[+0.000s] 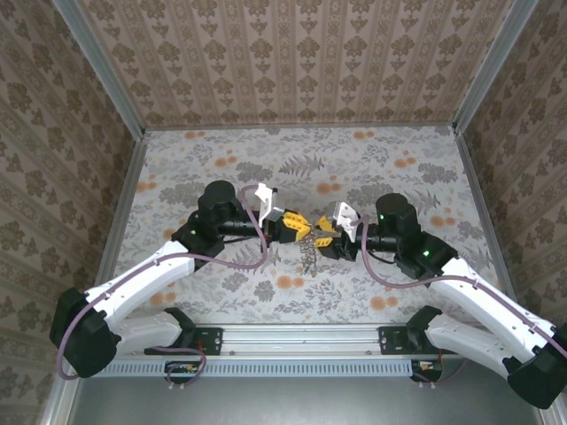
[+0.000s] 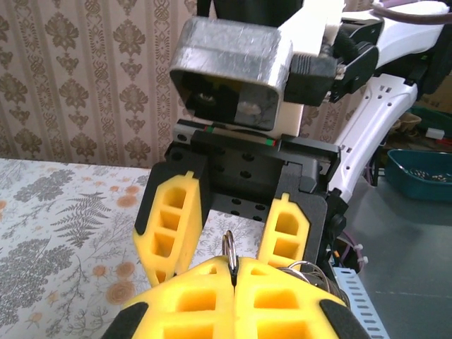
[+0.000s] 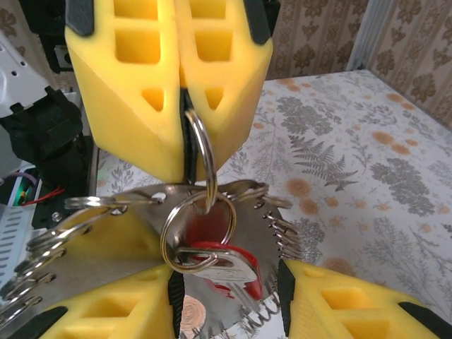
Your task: Put the keys on the keyring
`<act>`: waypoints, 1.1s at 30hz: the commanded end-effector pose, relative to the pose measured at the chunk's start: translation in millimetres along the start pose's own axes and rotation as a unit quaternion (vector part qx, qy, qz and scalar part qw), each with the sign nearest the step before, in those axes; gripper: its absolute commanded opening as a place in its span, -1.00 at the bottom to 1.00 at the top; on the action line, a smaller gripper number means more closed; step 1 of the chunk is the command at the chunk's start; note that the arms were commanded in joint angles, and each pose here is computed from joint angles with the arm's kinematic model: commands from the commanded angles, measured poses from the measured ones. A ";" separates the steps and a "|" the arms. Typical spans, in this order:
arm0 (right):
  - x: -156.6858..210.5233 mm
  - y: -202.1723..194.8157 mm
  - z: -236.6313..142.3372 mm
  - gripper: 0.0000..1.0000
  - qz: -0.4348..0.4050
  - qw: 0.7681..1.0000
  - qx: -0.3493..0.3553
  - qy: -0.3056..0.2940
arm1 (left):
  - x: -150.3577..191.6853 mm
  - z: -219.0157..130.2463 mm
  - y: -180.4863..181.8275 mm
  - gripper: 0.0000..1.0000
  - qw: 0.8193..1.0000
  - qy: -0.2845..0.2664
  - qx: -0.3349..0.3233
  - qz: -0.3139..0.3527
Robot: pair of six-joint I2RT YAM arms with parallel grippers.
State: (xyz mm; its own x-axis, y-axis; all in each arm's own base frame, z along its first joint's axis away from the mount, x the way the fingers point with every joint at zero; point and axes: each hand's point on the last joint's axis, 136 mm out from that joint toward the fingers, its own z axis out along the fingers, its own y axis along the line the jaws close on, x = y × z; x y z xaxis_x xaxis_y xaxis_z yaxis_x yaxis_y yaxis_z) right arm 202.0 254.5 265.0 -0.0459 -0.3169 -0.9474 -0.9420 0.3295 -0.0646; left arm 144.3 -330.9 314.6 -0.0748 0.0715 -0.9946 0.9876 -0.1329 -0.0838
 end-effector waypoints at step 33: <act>-28.9 15.3 -14.7 -1.00 -0.061 0.997 -0.045 -0.002 | 17.9 -17.0 -18.4 -1.00 0.997 0.069 0.025 0.021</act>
State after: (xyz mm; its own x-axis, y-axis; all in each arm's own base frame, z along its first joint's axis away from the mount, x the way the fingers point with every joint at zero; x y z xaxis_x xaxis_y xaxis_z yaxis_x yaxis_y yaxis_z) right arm 181.1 258.8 281.3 0.0199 -0.3366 -0.9414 -0.9753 0.2005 -0.0923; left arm 128.4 -314.2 284.0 -0.0688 0.2230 -0.9724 0.9774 -0.1800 -0.1105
